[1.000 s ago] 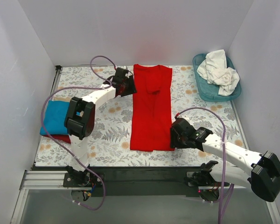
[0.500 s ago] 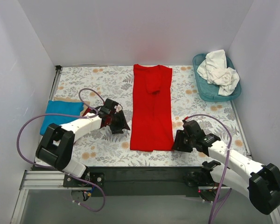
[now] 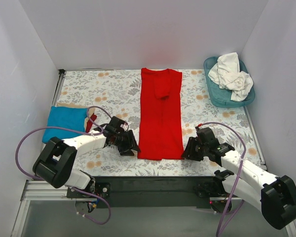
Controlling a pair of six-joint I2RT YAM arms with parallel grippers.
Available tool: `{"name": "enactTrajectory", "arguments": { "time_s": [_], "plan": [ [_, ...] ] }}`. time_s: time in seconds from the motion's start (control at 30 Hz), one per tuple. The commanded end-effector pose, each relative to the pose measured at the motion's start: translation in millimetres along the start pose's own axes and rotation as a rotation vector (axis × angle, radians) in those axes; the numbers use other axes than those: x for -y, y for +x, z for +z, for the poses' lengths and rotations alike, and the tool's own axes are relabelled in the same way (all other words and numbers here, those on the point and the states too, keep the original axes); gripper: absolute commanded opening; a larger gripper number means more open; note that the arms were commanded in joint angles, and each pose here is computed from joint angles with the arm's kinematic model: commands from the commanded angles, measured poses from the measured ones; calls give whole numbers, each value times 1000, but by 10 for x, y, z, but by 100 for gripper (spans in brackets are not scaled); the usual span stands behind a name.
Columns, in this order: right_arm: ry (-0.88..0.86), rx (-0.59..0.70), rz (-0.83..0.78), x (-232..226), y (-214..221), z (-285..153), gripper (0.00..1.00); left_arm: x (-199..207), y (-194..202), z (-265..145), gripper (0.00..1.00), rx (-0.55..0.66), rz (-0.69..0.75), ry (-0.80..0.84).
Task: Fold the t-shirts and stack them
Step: Fold the tshirt
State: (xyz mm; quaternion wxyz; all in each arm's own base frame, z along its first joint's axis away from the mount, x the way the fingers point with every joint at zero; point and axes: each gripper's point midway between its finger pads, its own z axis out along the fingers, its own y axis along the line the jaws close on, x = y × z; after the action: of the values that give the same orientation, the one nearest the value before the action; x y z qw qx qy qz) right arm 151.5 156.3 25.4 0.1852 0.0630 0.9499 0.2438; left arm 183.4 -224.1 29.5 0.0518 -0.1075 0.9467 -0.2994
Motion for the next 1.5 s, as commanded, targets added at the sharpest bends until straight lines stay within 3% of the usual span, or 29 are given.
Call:
{"name": "enactTrajectory", "arguments": {
  "time_s": [0.0, 0.33, 0.47, 0.6, 0.7, 0.73, 0.8, 0.9, 1.07, 1.2, 1.47],
  "plan": [
    [-35, -3, 19, -47, 1, 27, 42, 64, 26, -3, 45, -4, -2, 13],
    [-40, -5, 23, -42, 2, 58, 41, -156, 159, 159, 42, -20, -19, -112],
    [-40, -16, 24, -33, 23, 86, 40, -159, 109, 195, 36, -1, -19, -127],
    [-48, -21, 16, -31, 39, 107, 33, -95, 89, 213, 17, 2, -5, -114],
    [-59, -34, -8, -34, 65, 111, 21, -52, 165, 222, 5, -14, 7, -110],
    [-72, -49, -16, -50, 94, 106, 12, -55, 207, 219, 0, -23, 2, -118],
    [-89, -80, -29, -62, 161, 104, 1, -56, 327, 216, 0, -34, 9, -136],
    [-102, -140, -59, -11, 359, 63, 1, -134, 541, 168, 0, -46, -10, -187],
    [-123, -128, -120, -23, 476, -146, 1, -285, 852, -5, 0, -62, -49, -245],
    [-127, -166, -151, -69, 595, -328, 1, -236, 1050, -146, 0, -83, 5, -250],
    [-71, -45, -278, -364, 44, -483, 1, 249, 581, -265, 0, 39, 101, -211]
  ]
}}
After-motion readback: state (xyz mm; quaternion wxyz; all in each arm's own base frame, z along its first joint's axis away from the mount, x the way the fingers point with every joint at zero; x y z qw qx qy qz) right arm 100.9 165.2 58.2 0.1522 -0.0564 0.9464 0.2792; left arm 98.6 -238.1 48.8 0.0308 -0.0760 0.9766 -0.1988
